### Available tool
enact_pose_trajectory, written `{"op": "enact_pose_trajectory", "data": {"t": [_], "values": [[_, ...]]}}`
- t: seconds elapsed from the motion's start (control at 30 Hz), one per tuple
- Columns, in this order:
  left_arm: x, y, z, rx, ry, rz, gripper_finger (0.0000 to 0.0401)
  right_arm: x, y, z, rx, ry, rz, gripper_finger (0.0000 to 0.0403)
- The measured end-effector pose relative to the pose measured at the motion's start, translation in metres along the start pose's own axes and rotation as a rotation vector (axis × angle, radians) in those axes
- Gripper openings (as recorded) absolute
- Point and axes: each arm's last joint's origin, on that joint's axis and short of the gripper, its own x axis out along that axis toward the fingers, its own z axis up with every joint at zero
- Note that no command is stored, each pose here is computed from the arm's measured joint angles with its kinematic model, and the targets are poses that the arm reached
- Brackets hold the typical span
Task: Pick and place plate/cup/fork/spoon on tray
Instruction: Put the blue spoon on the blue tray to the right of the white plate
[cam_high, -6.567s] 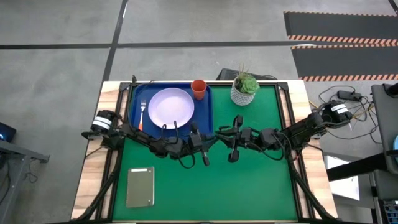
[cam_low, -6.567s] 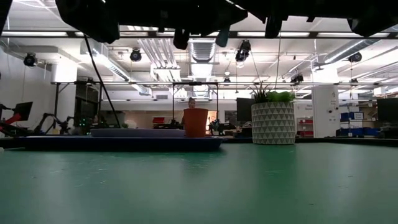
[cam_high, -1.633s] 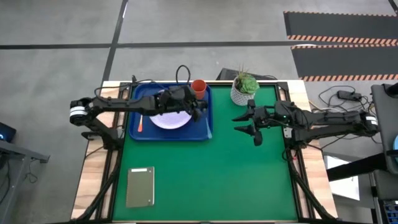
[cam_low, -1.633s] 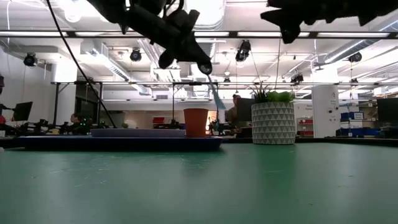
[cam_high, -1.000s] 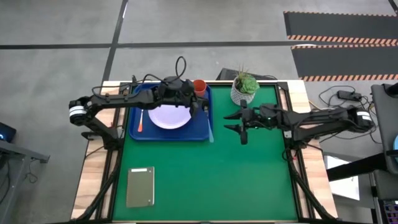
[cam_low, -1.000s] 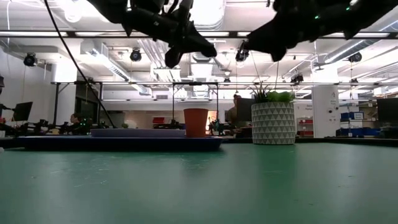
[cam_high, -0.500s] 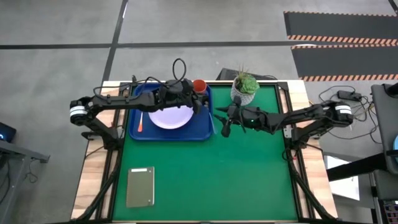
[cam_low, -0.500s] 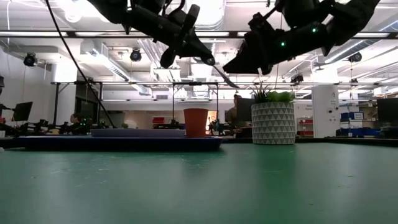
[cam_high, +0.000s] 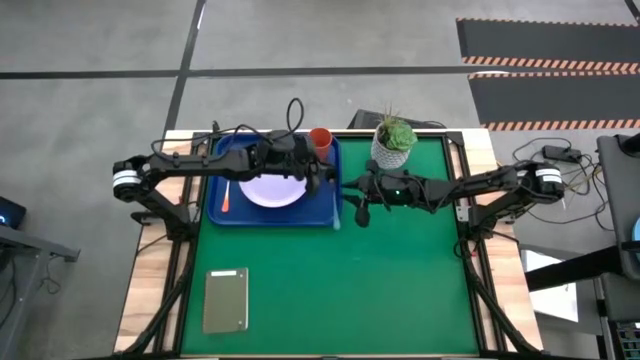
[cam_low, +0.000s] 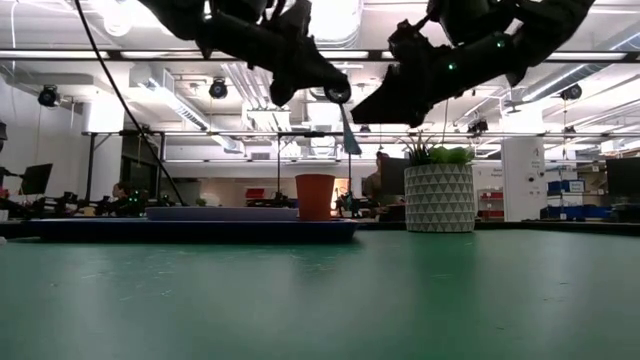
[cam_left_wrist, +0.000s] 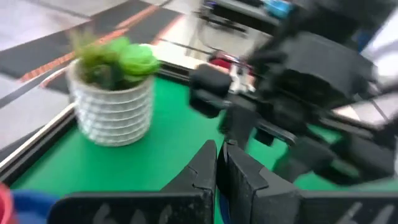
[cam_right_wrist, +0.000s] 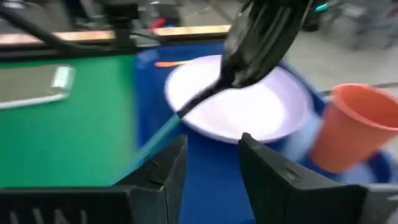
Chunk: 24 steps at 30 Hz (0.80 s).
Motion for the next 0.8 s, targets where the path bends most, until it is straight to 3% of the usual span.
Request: {"op": "enact_pose_trajectory", "data": {"t": [0.2, 0.47, 0.8], "values": [[0.0, 0.0, 0.0, 0.032, 0.0, -0.011, 0.0, 0.005, 0.002, 0.009, 0.121, 0.008, 0.248, 0.0148], [0.0, -0.001, 0.0, 0.033, 0.003, -0.025, 0.0, 0.002, 0.001, 0.014, 0.157, 0.005, 0.243, 0.0151], [0.001, -0.011, -0.001, 0.125, 0.012, -0.156, 0.0, -0.005, 0.001, 0.015, 0.24, 0.04, 0.244, 0.0153]]}}
